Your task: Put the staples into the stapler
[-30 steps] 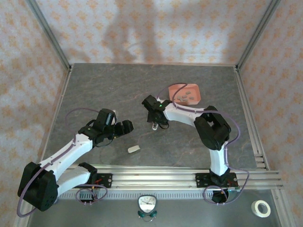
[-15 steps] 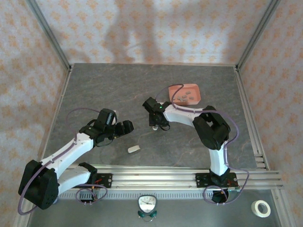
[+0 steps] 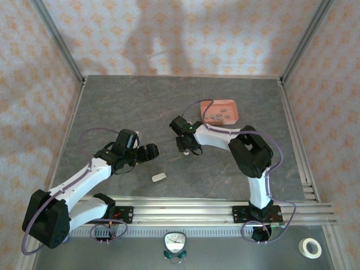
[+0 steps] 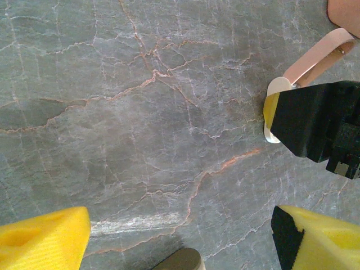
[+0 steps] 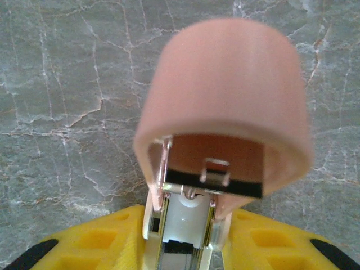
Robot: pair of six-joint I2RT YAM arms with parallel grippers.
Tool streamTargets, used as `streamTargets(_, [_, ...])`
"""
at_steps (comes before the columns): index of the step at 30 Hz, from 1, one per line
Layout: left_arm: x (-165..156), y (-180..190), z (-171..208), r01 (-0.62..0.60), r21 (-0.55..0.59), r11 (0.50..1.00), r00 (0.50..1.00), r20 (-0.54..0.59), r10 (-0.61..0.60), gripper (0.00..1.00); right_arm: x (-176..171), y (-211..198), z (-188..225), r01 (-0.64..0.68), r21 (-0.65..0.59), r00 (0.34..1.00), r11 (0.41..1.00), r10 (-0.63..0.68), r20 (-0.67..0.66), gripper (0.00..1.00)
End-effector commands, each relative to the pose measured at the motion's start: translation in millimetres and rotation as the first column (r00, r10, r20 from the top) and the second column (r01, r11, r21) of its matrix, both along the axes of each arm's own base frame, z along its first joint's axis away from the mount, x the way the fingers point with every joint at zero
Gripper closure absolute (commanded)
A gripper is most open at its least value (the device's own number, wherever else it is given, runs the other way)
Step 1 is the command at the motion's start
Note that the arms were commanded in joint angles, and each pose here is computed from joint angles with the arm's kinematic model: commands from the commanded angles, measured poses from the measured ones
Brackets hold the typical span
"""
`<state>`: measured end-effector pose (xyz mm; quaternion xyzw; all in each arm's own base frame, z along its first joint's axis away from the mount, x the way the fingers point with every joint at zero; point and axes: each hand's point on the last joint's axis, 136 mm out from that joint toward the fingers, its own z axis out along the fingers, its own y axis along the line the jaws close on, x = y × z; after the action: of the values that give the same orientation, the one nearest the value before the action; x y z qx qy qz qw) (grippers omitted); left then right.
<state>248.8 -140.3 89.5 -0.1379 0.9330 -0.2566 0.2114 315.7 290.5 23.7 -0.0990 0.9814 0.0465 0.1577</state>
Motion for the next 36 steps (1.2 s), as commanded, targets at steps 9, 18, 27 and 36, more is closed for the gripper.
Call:
streamTargets(9, [-1.2,4.2,10.5,-0.004,0.004,1.000,1.000,0.022,0.004,0.15,-6.9,-10.6,64.9,-0.075,0.025,0.987,0.997,0.071,0.147,0.46])
streamTargets(18, [-7.2,5.4,6.7,-0.024,-0.018,1.000,1.000,0.012,0.024,0.15,-61.7,30.8,98.1,-0.566,-0.012,0.780,0.824,0.540,0.317,0.40])
streamTargets(27, [-12.6,6.7,0.2,-0.043,-0.037,0.998,0.999,0.002,0.043,0.15,-116.6,57.5,93.1,-0.924,-0.133,0.296,0.358,0.892,0.342,0.39])
streamTargets(36, [-13.5,5.4,-4.1,-0.034,-0.035,0.999,0.999,-0.013,0.034,0.15,-123.2,70.5,70.4,-0.964,-0.262,-0.016,0.042,0.977,0.213,0.39])
